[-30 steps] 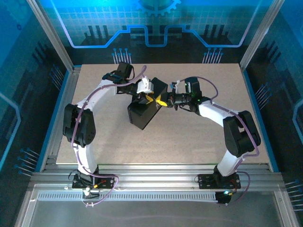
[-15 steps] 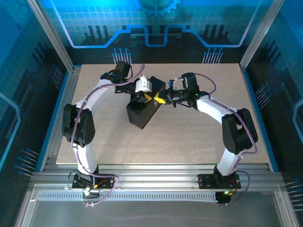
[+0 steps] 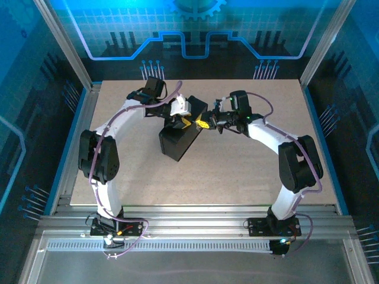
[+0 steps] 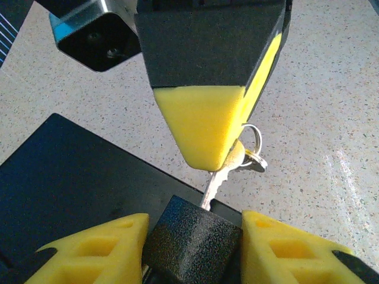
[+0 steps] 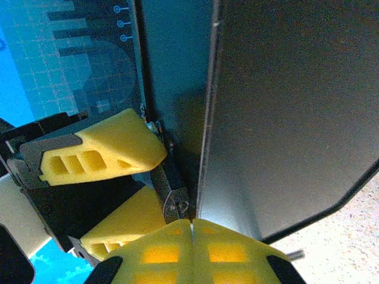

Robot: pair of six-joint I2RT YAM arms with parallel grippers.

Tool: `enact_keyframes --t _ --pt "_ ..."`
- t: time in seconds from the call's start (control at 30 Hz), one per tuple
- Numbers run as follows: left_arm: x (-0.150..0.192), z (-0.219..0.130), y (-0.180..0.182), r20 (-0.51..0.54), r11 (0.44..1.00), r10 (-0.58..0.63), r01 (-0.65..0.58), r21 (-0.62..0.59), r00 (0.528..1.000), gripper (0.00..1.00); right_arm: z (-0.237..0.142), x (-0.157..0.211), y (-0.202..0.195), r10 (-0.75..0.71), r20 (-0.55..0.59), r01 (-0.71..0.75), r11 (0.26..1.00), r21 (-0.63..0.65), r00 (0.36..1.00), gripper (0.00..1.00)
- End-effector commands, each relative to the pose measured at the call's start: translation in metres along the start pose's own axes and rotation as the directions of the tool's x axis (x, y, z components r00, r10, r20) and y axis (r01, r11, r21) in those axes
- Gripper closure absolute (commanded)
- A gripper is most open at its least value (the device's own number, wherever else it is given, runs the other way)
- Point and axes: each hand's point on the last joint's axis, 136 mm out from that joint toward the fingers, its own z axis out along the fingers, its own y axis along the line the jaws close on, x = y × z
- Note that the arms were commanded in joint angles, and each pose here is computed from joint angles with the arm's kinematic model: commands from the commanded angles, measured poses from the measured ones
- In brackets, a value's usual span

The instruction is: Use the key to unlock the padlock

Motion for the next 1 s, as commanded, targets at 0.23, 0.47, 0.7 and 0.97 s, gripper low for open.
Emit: enact_keyframes --t 0.23,0.47,0.7,0.97 --pt "0.027 0.022 -0.038 -0.090 0.975 -0.171 0.181 0.130 0.981 0.62 0.020 0.022 0.021 -0.183 -0.036 0.184 0.982 0.039 0.982 1.00" --pt "0.035 0.027 -0.038 -0.104 0.969 -0.199 0.212 0.127 0.974 0.62 0.028 0.016 0.011 -0.060 0.023 0.061 0.996 -0.065 0.998 1.00" --pt "0.034 0.028 -0.041 -0.092 0.966 -0.206 0.217 0.139 0.974 0.62 0.029 0.018 0.046 -0.108 0.053 0.112 0.990 -0.088 0.993 1.00" --pt "0.029 0.030 -0.042 -0.074 0.964 -0.213 0.222 0.148 0.974 0.63 0.039 0.013 0.031 -0.062 0.041 0.063 0.998 -0.014 0.997 0.97"
